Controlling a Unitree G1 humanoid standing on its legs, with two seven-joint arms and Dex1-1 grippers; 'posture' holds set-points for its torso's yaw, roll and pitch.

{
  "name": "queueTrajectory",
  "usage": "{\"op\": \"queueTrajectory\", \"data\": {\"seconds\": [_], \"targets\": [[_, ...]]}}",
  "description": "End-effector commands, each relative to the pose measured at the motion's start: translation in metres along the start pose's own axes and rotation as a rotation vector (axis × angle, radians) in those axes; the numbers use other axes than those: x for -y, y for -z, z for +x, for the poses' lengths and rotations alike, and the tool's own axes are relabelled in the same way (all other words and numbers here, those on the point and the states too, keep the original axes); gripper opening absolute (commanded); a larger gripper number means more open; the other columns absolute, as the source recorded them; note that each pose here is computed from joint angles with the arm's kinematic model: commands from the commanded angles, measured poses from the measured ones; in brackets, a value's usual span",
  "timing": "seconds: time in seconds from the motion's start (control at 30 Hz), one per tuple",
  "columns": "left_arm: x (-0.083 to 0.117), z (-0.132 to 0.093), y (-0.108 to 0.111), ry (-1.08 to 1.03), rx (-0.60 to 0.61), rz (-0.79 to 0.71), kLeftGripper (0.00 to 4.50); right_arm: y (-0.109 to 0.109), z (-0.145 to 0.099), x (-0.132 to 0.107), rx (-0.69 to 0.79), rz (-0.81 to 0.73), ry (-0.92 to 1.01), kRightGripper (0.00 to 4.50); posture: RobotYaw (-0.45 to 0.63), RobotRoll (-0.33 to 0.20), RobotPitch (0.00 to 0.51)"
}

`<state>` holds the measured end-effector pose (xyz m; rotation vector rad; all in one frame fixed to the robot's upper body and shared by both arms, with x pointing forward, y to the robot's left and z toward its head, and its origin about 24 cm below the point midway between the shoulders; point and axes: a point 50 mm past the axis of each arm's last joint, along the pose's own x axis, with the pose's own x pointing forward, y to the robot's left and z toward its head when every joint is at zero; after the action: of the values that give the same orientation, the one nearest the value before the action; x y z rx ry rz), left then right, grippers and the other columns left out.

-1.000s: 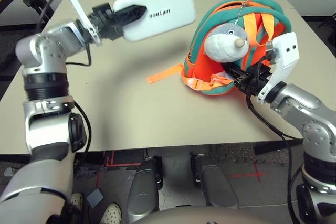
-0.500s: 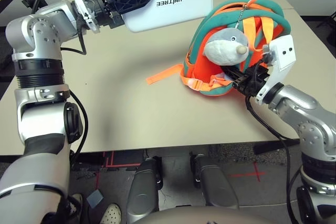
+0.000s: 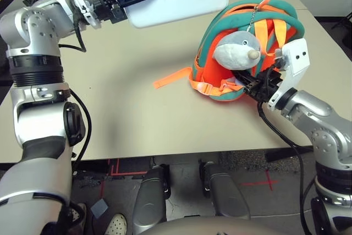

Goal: Put the pencil case into the backpack and zip it.

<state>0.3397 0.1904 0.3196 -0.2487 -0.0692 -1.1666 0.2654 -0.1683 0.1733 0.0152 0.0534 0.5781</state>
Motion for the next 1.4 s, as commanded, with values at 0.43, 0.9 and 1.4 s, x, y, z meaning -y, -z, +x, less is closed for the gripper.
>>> {"op": "queueTrajectory", "data": {"seconds": [0.43, 0.9, 1.4], "targets": [[0.006, 0.011, 0.011, 0.099, -0.086, -0.012, 1.22, 0.016, 0.002, -0.001, -0.080, 0.023, -0.006, 0.36, -0.17, 0.000, 0.175], [-0.006, 0.033, 0.033, 0.182, -0.344, 0.140, 1.22, 0.014, 0.005, -0.002, -0.075, 0.017, -0.012, 0.36, -0.17, 0.000, 0.181], [-0.007, 0.105, 0.087, 0.314, -0.483, 0.170, 1.22, 0.014, 0.014, -0.007, -0.069, 0.012, -0.043, 0.36, -0.19, 0.000, 0.189]]}}
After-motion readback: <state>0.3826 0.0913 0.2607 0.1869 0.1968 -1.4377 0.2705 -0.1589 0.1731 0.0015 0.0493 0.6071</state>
